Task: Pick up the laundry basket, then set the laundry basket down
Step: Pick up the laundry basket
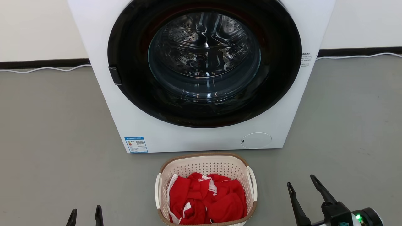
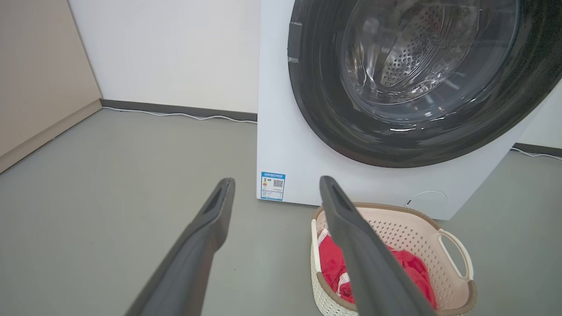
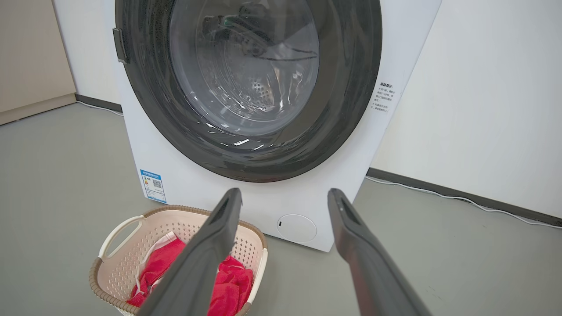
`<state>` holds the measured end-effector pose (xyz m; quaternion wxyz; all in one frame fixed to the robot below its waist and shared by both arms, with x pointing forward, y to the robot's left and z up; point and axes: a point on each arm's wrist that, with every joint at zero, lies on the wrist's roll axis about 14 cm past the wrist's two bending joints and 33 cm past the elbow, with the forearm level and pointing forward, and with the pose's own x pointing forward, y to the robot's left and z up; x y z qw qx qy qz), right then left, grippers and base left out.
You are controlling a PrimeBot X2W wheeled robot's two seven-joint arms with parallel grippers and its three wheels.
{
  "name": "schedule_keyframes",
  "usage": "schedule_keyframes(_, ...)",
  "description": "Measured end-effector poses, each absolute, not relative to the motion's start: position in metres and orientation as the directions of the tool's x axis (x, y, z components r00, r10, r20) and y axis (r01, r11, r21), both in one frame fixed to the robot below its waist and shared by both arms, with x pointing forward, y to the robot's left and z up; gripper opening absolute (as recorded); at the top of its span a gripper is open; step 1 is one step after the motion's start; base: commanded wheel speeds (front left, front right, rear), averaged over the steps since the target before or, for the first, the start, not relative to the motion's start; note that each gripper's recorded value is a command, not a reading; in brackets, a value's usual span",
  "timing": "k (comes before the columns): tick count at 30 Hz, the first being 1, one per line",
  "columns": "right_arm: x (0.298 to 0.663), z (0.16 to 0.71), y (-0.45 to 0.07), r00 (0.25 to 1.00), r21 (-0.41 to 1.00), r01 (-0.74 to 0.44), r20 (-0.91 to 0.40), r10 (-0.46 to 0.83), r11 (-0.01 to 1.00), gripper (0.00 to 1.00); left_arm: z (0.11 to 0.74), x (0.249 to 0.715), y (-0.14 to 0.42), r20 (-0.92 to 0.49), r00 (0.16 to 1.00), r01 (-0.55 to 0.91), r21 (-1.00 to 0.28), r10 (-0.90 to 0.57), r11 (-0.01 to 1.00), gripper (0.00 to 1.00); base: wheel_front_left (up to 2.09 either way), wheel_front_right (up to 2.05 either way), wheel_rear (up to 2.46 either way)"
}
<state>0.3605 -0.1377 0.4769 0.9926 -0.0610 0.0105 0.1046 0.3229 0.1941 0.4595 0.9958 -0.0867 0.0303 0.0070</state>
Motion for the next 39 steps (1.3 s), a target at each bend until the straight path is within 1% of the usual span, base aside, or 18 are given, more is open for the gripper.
schedule_keyframes(14, 0.361, 0.471, -0.141, 0.979, -0.112, -0.201, -0.052, 0.197, 0.973, 1.00, 0.454, 0.324, 0.192, -0.079, 0.997, -0.016, -0.176, 0.002, 0.984, 1.00, 0.00, 0.00, 0.00)
schedule_keyframes(23, 0.363, 0.459, -0.146, 0.980, -0.069, -0.183, -0.086, 0.177, 0.981, 1.00, 0.444, 0.324, 0.190, -0.113, 0.994, -0.022, -0.189, 0.000, 0.982, 1.00, 0.00, 0.00, 0.00)
schedule_keyframes(30, 0.382, 0.454, -0.151, 0.982, -0.045, -0.163, -0.101, 0.158, 0.986, 1.00, 0.438, 0.340, 0.183, -0.133, 0.991, -0.005, -0.199, -0.022, 0.980, 1.00, 0.00, 0.00, 0.00)
schedule_keyframes(39, 0.407, 0.432, -0.150, 0.975, -0.021, -0.163, -0.157, 0.158, 0.986, 1.00, 0.419, 0.369, 0.167, -0.184, 0.981, 0.027, -0.212, -0.067, 0.977, 1.00, 0.00, 0.00, 0.00)
